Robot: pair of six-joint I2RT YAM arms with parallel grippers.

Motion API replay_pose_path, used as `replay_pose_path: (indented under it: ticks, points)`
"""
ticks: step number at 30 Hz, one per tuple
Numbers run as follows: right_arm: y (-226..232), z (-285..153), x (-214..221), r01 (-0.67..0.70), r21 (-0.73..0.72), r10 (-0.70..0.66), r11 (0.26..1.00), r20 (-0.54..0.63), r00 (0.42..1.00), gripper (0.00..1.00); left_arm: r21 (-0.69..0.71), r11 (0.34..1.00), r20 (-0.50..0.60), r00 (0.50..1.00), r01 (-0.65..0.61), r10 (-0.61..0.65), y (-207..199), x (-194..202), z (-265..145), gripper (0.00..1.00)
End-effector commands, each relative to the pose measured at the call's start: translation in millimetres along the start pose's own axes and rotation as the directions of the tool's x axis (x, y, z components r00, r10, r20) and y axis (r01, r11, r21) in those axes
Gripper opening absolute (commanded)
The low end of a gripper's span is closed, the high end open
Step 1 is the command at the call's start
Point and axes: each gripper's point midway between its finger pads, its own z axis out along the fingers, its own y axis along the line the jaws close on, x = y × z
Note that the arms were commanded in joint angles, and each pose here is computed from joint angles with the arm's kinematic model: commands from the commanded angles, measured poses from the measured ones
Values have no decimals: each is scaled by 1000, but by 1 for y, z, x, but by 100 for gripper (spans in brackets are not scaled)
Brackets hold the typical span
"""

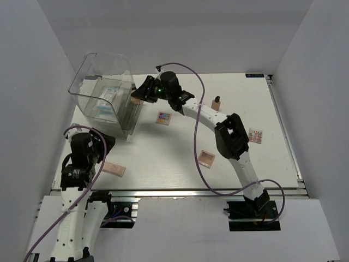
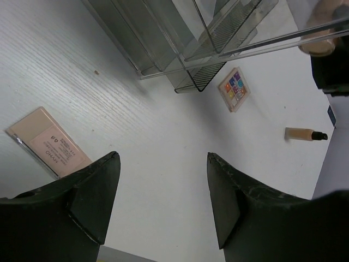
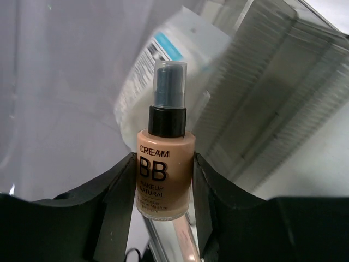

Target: Organize the makeup

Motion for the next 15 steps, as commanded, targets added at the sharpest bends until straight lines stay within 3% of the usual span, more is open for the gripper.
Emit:
replay_pose_path:
  ticks: [1, 8, 15]
  points:
    - [28, 10, -42, -54, -78, 65, 995, 140, 988, 0, -15, 1000, 30, 999, -19, 20, 0, -10, -14, 74]
    - [-4, 21, -27, -99, -12, 100, 995, 150, 984, 0, -25, 999, 42, 999, -29, 30, 0, -15, -21, 74]
    - [-11, 32, -22, -63, 2, 62, 998, 162, 985, 0, -14, 1000, 39, 999, -25, 26, -5, -16, -18, 74]
